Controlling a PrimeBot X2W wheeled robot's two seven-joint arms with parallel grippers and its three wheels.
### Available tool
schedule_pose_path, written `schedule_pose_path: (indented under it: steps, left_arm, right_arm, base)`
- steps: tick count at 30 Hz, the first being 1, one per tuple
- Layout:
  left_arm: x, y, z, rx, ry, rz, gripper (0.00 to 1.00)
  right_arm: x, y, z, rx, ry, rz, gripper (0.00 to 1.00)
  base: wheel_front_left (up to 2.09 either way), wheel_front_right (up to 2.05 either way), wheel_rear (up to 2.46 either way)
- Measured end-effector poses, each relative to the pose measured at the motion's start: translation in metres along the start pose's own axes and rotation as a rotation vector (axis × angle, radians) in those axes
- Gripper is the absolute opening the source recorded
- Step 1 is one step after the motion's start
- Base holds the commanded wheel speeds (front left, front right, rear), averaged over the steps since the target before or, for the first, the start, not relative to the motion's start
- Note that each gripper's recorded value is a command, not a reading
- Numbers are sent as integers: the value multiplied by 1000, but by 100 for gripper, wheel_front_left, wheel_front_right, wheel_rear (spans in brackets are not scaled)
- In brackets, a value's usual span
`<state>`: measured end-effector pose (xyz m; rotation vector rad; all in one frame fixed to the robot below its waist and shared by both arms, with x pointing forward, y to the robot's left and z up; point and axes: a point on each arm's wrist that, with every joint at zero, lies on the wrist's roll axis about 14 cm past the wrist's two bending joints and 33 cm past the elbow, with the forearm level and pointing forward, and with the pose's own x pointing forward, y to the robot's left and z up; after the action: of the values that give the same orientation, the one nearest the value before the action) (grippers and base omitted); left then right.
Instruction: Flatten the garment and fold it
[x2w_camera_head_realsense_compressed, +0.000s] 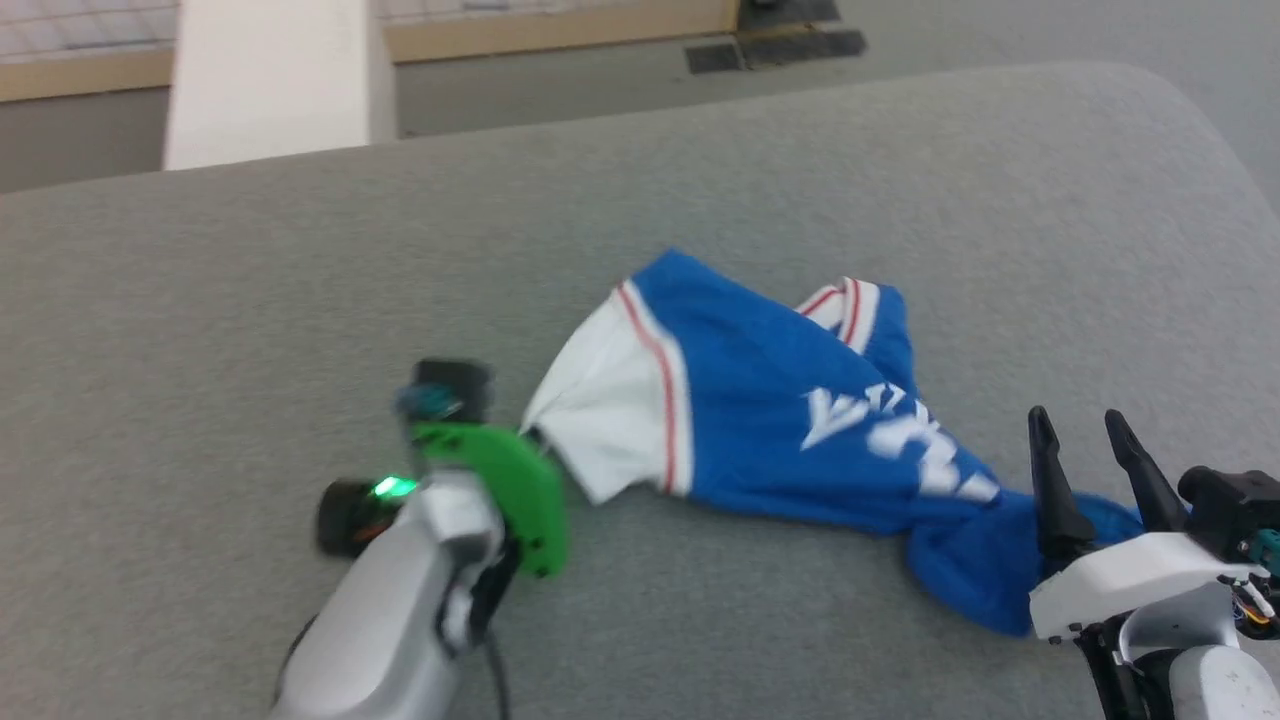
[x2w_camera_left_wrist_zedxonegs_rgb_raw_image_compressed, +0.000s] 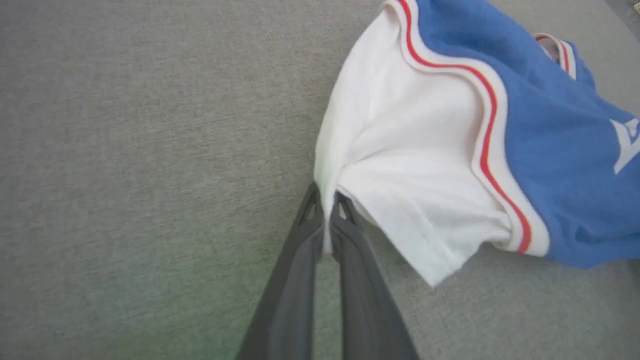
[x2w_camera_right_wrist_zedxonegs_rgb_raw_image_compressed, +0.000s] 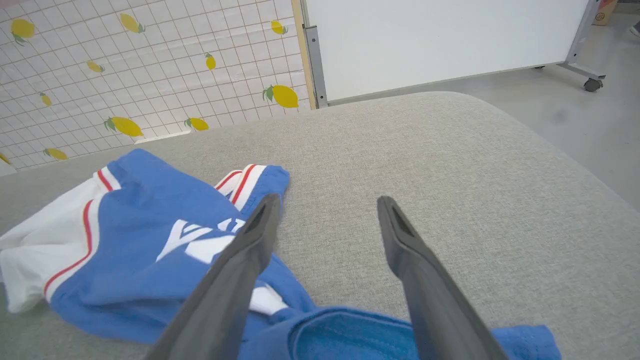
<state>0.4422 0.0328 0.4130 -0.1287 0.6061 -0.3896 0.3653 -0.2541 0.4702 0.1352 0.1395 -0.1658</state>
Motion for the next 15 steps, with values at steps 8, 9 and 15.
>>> schedule_pose_path:
  steps: [8,9,15]
  left_arm:
    - [-92,91,-35,-161,-46,289,0]
    - [-105,100,-42,-186,-46,327,0]
    - [-164,149,-73,-259,-53,548,0]
  right_arm:
    - [6,36,6,-1,-3,108,100]
    - [8,42,8,-1,-9,125,100]
    - [14,74,11,-6,-3,215,100]
  base:
    - [0,0,0]
    - [0,0,0]
    - [0,0,0]
